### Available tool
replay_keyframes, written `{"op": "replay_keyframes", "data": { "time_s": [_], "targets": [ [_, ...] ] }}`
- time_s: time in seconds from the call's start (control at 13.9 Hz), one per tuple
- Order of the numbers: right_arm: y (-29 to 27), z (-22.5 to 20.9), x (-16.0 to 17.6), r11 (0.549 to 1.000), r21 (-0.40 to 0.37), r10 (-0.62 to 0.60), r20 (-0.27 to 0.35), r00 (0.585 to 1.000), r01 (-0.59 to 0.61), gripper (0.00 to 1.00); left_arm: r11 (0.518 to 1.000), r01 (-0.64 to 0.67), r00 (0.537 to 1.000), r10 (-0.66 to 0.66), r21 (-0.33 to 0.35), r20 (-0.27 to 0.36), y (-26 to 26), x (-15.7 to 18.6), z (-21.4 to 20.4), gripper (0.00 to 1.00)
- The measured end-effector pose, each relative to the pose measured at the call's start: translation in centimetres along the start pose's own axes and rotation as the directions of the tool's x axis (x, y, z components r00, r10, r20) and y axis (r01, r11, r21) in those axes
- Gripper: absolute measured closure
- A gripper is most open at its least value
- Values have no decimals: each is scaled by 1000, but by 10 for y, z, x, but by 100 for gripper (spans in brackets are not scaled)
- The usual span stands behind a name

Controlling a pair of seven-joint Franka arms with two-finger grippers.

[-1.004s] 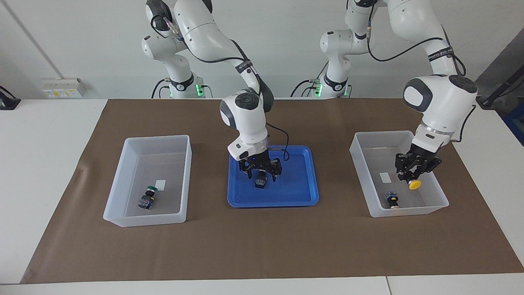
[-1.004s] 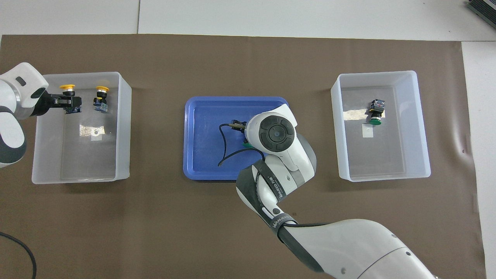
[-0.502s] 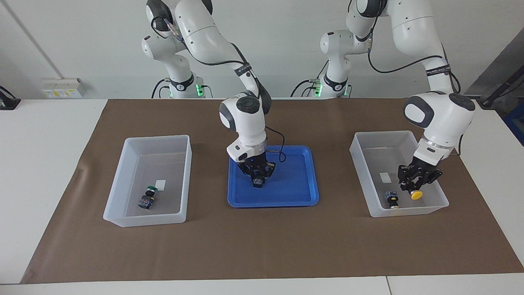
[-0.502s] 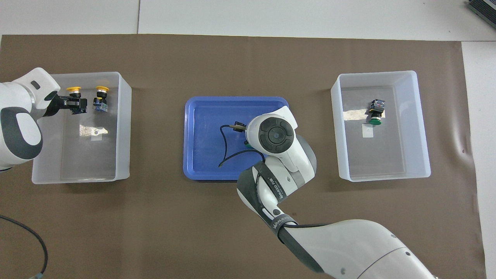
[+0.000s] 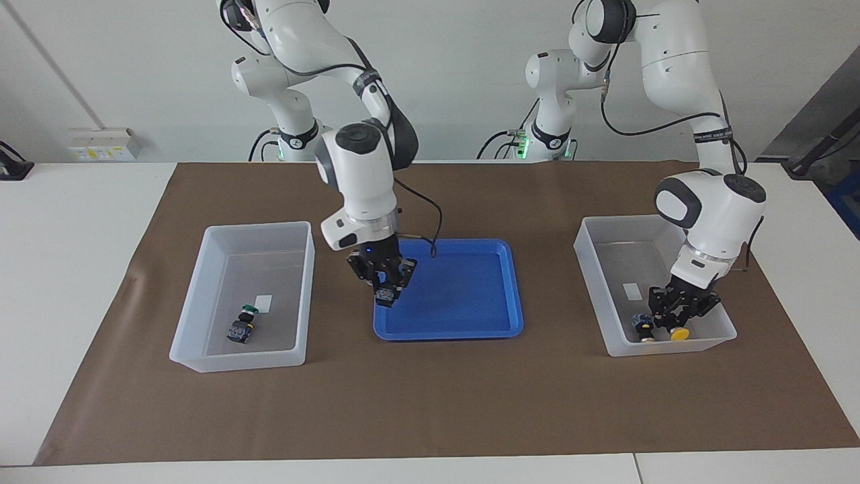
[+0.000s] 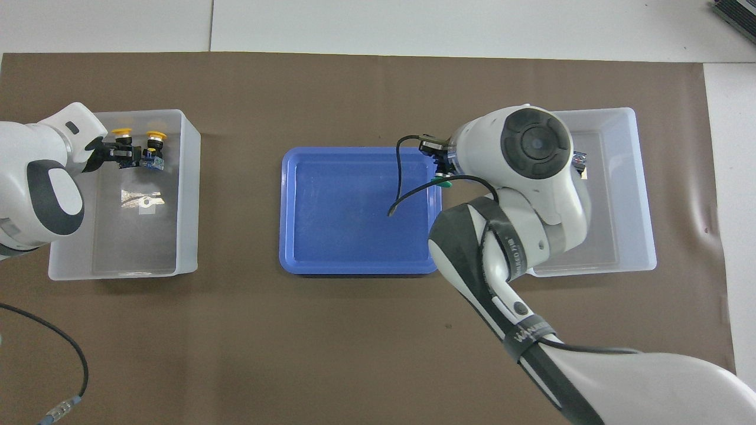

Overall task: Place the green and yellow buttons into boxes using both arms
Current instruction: 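Lower the green button into the box and open the right gripper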

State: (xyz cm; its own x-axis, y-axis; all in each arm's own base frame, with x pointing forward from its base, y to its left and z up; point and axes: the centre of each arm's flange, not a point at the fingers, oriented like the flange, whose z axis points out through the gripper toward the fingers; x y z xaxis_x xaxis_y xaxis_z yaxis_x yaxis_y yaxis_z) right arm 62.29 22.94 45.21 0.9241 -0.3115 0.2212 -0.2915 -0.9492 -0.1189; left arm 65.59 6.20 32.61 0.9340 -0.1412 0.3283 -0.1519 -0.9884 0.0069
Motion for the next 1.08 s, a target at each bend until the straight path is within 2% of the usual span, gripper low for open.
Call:
{"op": "replay_keyframes", "data": {
  "time_s": [0.22,0.36,0.65,0.86,1.08],
  "targets": [
    [78,-32,41,993,-41,-113,25,993,114,59,1000,-2,1000,2,3,-12,0,4,-2,26],
    [133,-24,61,977,-60,-200,61,978,203,59,1000,-2,1000,2,4,-24,-2,11,-9,1],
    [211,21,57,950,-47,-297,160,941,308,59,1000,-1,1000,1,-5,-25,-4,24,-23,0],
    [224,51,35,948,-45,-304,166,938,315,59,1000,-4,1000,4,-24,-8,0,27,-43,0],
    [228,78,14,946,-42,-313,149,938,322,59,998,2,1000,-1,-59,1,29,32,-81,0]
  ]
}}
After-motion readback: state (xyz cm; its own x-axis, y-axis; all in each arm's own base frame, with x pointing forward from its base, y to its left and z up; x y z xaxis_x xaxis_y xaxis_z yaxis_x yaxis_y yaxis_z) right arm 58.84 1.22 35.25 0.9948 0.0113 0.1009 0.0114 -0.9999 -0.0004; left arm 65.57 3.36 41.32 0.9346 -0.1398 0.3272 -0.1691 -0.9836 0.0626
